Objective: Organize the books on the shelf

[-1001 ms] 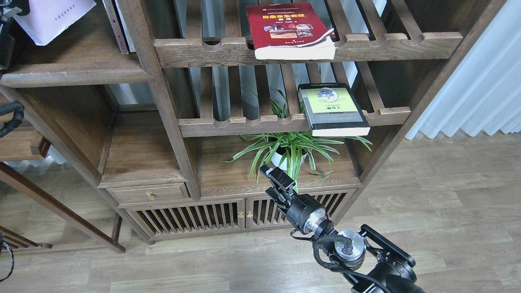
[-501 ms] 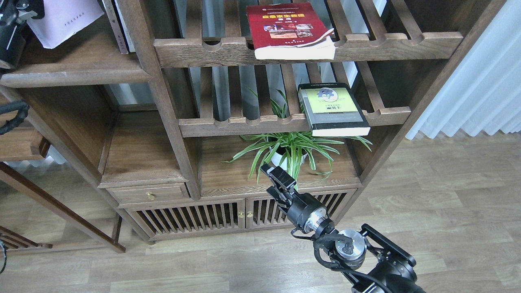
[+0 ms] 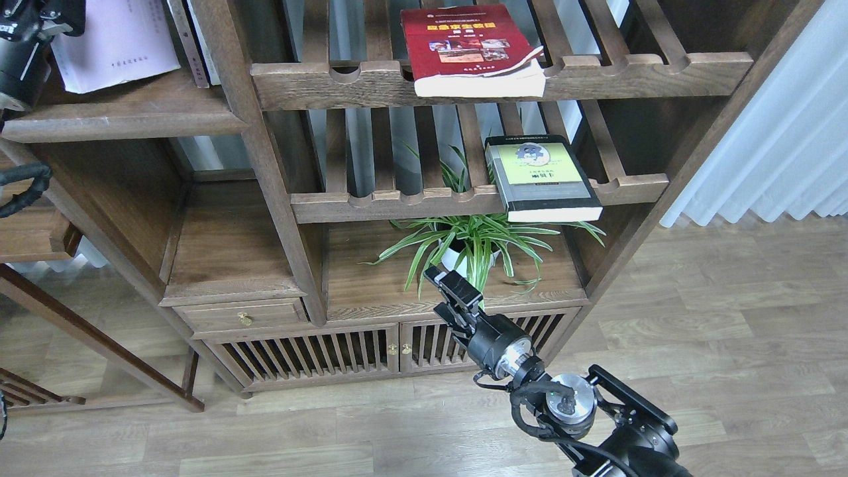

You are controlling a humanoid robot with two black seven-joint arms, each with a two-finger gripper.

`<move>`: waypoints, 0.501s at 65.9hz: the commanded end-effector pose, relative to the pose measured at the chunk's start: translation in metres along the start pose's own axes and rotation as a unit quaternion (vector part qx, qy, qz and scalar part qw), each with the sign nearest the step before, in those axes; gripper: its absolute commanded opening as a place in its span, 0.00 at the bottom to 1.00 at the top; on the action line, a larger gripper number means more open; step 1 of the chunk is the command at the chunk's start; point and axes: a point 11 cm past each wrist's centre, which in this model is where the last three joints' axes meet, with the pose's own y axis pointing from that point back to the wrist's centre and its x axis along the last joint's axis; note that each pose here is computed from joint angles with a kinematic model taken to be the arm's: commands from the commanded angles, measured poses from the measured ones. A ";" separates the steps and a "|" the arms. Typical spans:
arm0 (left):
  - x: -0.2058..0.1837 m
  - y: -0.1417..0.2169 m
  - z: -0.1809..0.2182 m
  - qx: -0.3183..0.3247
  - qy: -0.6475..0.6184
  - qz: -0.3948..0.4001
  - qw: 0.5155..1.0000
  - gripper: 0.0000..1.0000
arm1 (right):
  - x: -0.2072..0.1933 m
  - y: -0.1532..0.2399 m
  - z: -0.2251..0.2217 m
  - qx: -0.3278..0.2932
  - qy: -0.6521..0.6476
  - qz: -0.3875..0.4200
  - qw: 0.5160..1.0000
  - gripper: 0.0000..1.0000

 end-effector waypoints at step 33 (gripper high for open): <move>-0.022 -0.033 0.045 -0.086 0.059 -0.018 0.994 0.46 | 0.002 0.001 0.001 0.000 -0.003 0.001 1.000 0.99</move>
